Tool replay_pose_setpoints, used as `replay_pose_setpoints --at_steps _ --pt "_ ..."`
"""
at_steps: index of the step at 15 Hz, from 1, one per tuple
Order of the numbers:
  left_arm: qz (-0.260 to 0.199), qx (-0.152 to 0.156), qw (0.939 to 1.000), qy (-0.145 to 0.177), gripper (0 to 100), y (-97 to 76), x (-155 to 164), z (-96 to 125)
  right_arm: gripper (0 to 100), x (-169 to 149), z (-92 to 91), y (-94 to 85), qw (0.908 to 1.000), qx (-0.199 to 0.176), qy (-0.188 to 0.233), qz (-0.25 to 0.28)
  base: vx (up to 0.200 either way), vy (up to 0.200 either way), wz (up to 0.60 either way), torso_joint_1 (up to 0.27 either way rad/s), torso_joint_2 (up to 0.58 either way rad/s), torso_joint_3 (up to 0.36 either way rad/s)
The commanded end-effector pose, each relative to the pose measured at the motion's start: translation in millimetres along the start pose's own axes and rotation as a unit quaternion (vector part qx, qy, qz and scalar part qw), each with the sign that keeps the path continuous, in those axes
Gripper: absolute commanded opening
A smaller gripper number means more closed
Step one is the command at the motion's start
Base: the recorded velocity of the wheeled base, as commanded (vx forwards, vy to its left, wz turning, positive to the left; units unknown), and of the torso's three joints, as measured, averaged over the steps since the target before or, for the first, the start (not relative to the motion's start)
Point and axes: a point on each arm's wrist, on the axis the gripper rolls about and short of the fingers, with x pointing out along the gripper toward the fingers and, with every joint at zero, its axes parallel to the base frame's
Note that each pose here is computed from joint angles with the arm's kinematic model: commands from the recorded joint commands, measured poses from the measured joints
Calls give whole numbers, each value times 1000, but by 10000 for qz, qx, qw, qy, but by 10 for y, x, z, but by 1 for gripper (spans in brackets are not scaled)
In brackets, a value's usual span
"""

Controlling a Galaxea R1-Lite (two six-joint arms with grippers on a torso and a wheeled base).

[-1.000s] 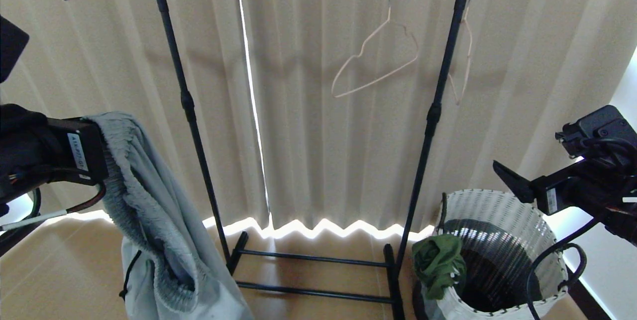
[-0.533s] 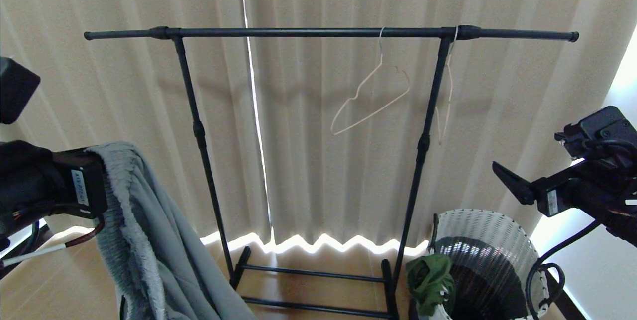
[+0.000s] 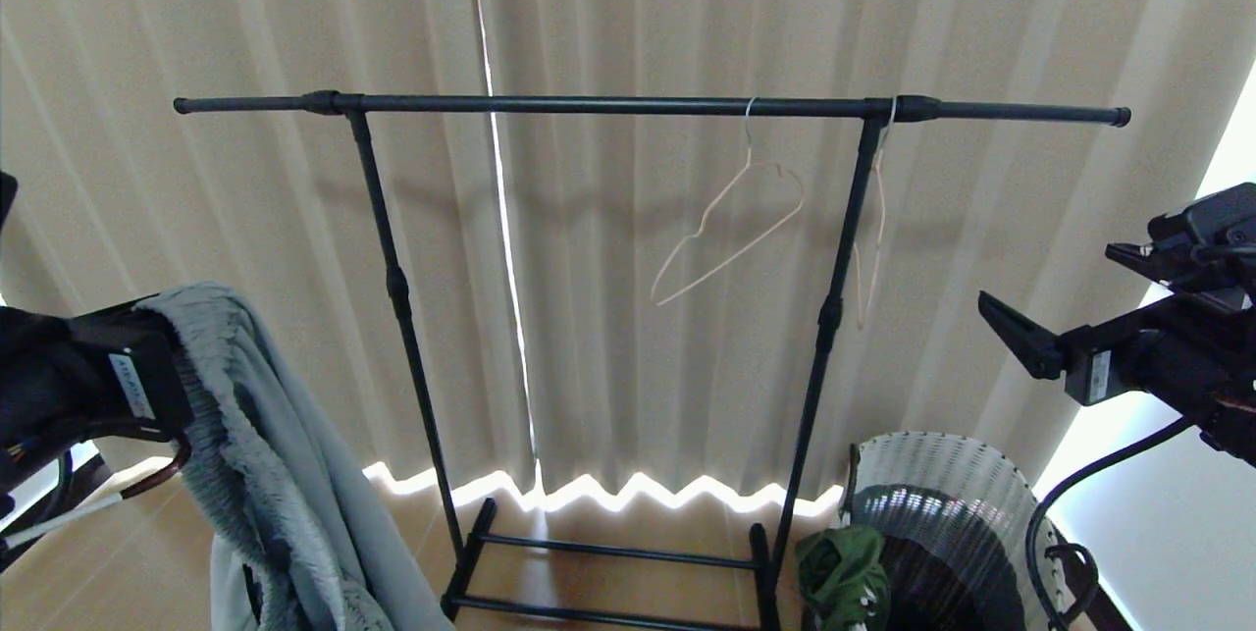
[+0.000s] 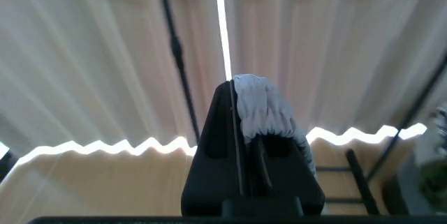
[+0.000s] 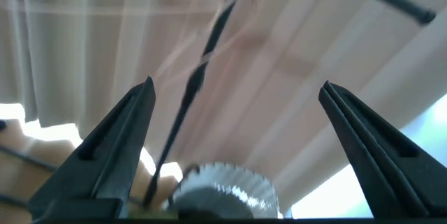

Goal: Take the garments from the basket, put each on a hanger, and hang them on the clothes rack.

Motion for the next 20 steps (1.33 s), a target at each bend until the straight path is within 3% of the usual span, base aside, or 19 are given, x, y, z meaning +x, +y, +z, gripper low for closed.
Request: replay_pose_setpoints --at_steps 1,3,5,8,10,12,20 --pt "170 -28 9997 153 0 48 9 -222 100 10 21 -5 10000 9 -94 -23 0 0 0 0 0 0" --pt "-240 -101 9995 171 0 68 69 -262 100 44 -43 -46 9999 -14 51 -158 0 0 0 0 0 0" --pt "-291 -118 9993 188 0 133 131 -248 100 59 -55 -149 9992 0 118 -386 0 0 0 0 0 0" --pt "-549 -133 9981 235 0 123 229 -229 100 172 -140 -370 9950 18 625 -781 0 0 0 0 0 0" --pt "-537 -167 9984 100 0 123 239 -214 100 170 -141 -362 9930 361 878 -705 0 0 0 0 0 0" --pt "-545 -158 9983 106 0 119 235 -233 100 102 -187 -330 9898 427 1227 -578 0 0 0 0 0 0" --pt "-544 -166 9983 99 0 120 220 -240 100 92 -42 -143 9943 434 964 -111 0 0 0 0 0 0"
